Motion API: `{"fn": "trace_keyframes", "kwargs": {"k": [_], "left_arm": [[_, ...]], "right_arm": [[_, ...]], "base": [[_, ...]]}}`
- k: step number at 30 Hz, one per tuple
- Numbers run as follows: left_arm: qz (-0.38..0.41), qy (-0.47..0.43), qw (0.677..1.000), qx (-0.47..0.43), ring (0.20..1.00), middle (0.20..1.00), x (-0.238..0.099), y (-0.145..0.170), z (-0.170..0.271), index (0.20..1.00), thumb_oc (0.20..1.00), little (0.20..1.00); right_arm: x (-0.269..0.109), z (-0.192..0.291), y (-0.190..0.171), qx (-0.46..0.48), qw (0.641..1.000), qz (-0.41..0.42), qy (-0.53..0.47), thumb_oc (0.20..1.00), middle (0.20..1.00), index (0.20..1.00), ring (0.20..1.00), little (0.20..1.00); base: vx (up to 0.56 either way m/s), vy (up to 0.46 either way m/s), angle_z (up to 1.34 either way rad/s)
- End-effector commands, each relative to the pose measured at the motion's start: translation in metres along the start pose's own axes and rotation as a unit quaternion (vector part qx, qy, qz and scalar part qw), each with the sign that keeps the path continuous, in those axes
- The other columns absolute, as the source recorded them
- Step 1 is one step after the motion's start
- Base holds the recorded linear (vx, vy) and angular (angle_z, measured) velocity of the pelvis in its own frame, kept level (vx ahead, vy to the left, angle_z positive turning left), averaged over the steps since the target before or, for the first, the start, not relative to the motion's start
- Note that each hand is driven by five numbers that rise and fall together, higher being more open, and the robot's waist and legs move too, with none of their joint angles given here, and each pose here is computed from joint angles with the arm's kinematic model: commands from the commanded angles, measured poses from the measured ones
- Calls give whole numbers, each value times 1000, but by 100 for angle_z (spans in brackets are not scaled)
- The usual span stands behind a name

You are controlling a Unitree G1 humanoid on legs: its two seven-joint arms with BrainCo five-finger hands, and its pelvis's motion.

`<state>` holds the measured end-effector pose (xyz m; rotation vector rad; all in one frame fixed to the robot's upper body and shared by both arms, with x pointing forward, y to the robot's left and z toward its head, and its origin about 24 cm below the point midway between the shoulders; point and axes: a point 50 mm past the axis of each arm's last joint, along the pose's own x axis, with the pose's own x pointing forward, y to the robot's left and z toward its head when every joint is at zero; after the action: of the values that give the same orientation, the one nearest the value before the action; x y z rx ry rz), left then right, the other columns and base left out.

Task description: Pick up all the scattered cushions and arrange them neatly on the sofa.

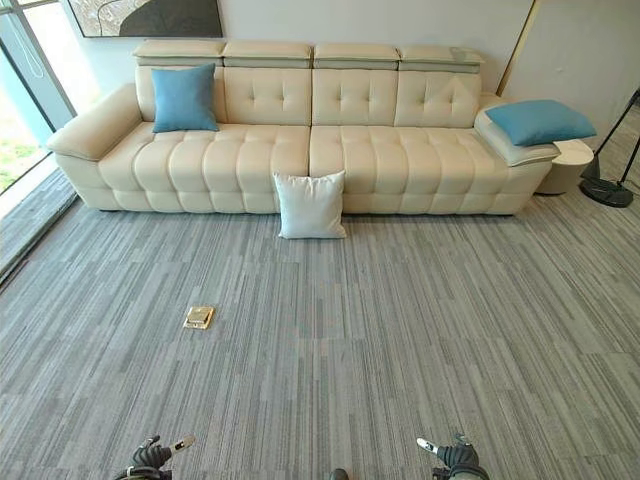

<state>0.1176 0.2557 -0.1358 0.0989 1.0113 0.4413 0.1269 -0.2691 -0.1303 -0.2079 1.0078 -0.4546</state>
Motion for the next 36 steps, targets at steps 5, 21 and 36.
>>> {"fn": "trace_keyframes", "kwargs": {"k": [5, 21, 36], "left_arm": [[-7, -74, 997, 6, 1000, 1000, 3, -11, 44, 1000, 1000, 1000], [-6, -89, 996, -12, 1000, 1000, 4, -11, 57, 1000, 1000, 1000], [-26, -50, 998, 3, 1000, 1000, 4, -21, 34, 1000, 1000, 1000]], "right_arm": [[4, 49, 6, -11, 997, -1, -76, 1000, 1000, 1000, 1000, 1000], [6, 33, 2, -22, 999, -13, -43, 1000, 1000, 1000, 1000, 1000], [7, 9, -19, -30, 999, -29, -7, 1000, 1000, 1000, 1000, 1000]], "base": [[17, 143, 0], [146, 51, -4], [401, -180, 22]]}}
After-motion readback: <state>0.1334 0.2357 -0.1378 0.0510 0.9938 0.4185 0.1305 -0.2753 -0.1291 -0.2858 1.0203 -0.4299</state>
